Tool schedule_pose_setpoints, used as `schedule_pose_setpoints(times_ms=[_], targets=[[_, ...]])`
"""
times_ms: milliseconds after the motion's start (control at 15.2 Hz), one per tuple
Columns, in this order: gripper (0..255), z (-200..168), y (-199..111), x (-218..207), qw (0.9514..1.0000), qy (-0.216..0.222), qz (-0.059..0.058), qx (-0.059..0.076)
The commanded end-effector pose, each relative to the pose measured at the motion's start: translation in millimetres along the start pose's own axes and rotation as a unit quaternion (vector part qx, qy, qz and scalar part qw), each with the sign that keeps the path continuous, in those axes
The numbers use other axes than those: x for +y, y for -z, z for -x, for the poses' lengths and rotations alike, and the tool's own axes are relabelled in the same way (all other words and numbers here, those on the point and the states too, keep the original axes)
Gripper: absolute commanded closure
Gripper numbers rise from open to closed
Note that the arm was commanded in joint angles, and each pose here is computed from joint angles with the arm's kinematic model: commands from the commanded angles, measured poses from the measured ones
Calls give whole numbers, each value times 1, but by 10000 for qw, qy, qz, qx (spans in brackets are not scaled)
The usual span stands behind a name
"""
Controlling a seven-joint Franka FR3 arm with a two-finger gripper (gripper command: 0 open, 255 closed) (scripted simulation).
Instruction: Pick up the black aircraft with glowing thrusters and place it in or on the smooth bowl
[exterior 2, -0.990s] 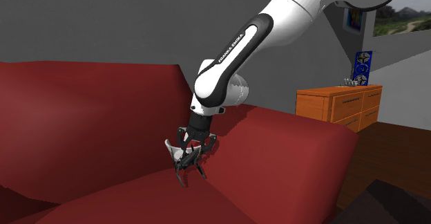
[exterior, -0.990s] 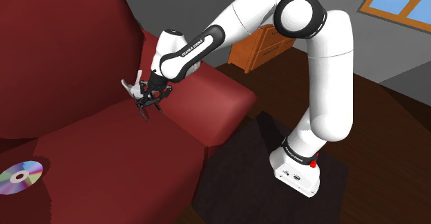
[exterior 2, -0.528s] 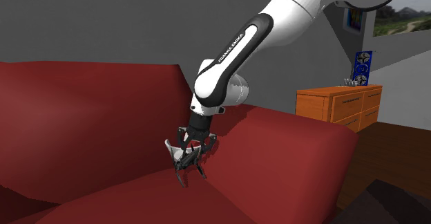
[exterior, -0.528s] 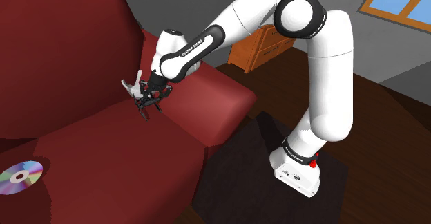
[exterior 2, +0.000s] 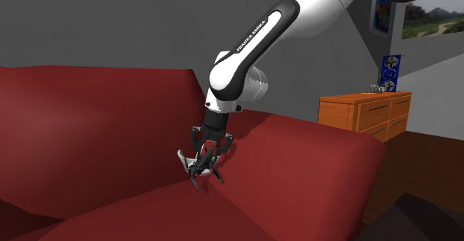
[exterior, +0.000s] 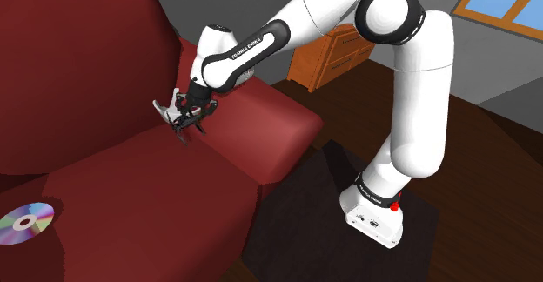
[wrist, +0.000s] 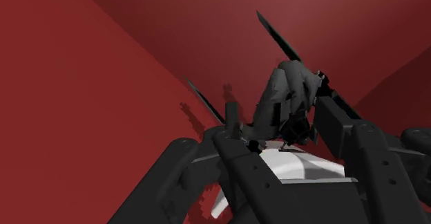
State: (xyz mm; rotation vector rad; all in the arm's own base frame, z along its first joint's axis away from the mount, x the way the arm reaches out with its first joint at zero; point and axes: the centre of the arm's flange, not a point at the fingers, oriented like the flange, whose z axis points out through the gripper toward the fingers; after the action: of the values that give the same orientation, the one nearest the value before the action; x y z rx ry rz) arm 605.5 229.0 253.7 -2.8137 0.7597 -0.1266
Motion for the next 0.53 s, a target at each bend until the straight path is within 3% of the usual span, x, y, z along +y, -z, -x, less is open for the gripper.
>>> schedule_pose_setpoints(times_ms=[0, 462], targets=[[255, 0, 11, -3, 10000, -3, -1, 3], [255, -1, 47, -12, 10000, -3, -1, 3]])
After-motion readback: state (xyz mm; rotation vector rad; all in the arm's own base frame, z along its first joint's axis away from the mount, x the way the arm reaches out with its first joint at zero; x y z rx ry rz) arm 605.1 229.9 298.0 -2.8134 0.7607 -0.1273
